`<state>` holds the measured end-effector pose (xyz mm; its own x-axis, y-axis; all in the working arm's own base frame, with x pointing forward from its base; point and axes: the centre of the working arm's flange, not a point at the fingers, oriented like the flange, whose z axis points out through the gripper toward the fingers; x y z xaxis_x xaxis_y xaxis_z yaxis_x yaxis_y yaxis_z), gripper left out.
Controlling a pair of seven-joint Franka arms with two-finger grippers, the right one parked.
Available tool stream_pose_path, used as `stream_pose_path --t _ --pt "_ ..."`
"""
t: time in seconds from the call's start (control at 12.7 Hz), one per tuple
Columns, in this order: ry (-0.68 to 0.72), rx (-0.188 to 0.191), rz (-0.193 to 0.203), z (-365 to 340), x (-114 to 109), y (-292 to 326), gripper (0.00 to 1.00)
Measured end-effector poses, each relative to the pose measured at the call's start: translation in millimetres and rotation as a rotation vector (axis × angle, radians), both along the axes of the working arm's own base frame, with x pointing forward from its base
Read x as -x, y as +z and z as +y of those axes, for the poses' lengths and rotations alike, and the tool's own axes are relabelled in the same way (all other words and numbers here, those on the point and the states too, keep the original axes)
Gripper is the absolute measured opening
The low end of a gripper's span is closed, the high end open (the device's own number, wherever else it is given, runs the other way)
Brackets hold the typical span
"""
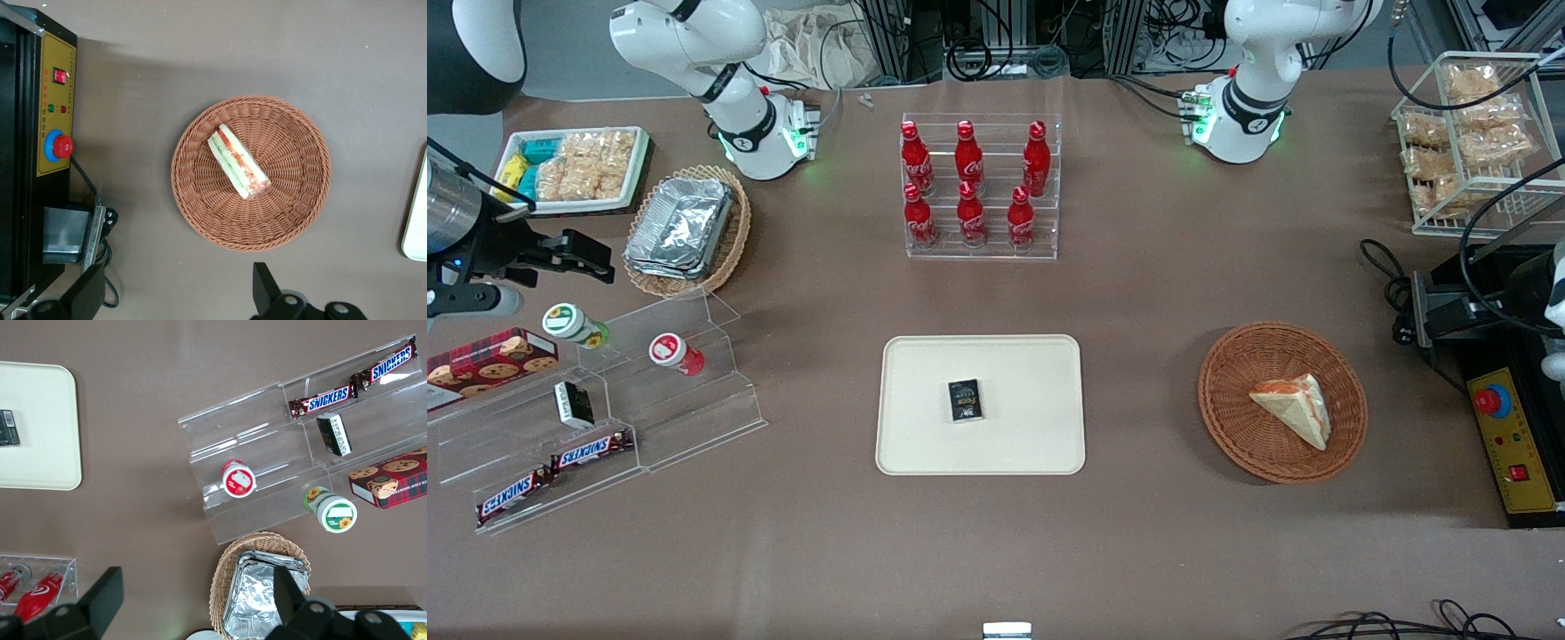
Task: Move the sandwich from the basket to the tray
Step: 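Move the left gripper down over the wrapped sandwich in the wicker basket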
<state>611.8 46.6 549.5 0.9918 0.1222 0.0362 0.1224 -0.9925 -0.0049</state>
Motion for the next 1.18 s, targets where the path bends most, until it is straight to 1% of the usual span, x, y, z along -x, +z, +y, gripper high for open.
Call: stream_pose_path --t 0.16,0.47,0.55,0.63,0.79,0.95,1.03,1.18 --pt "-0.011 0.001 0.007 -7 0 -1 0.98" --pt "0.006 0.010 0.053 -5 -7 -30 1.00" --pt "0.056 0.014 0.049 -5 -9 -39 1.00" --pt "0.142 0.017 0.044 -7 -10 -48 1.00" --pt "0.351 0.020 0.048 -20 -11 -73 1.00" --pt "0.517 0.026 0.036 -42 -16 -102 1.00" --pt "0.562 0.030 0.032 -48 -20 -116 1.00" --pt "0.598 0.034 0.030 -48 -27 -141 1.00"
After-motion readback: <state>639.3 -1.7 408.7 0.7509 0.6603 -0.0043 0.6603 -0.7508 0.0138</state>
